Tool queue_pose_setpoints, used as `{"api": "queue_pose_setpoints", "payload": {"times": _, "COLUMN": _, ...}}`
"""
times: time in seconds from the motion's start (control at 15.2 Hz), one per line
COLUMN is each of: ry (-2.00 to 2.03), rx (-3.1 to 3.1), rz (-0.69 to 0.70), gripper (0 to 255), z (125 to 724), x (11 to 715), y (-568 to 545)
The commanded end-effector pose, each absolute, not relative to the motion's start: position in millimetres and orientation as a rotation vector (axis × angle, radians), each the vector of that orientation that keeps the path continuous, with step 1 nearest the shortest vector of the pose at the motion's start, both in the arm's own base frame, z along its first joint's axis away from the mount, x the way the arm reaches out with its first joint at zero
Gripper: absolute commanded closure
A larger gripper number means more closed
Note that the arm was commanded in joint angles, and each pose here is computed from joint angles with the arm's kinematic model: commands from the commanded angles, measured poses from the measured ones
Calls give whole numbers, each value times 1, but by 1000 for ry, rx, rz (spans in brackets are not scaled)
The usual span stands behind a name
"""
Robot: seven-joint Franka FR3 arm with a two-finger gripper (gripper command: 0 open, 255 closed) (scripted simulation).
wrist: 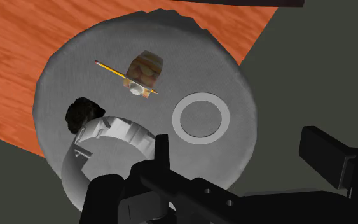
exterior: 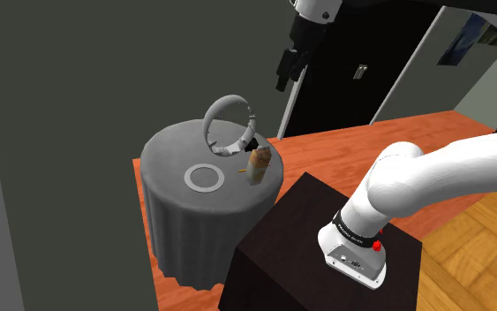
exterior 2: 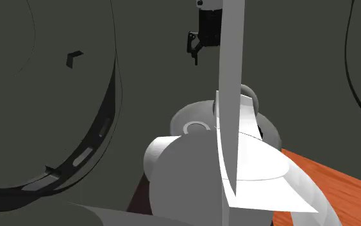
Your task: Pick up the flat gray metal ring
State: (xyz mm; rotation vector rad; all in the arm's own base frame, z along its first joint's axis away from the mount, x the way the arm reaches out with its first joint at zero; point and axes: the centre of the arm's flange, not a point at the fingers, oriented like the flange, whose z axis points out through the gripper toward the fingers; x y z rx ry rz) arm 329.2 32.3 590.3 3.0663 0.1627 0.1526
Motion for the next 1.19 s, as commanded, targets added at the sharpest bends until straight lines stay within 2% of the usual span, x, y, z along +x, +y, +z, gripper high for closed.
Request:
{"api": "queue_pose_setpoints", "payload": {"times": 0.0, "ry": 163, "rx": 3066, "rz": 153, "gripper": 0, "z": 590, "x": 329, "y": 32}}
{"api": "queue_pose_setpoints", "payload": {"times": 1.12, "ry": 170, "rx": 3097, "rz": 88, "gripper": 0, "z": 394, "x": 442, "y": 16}}
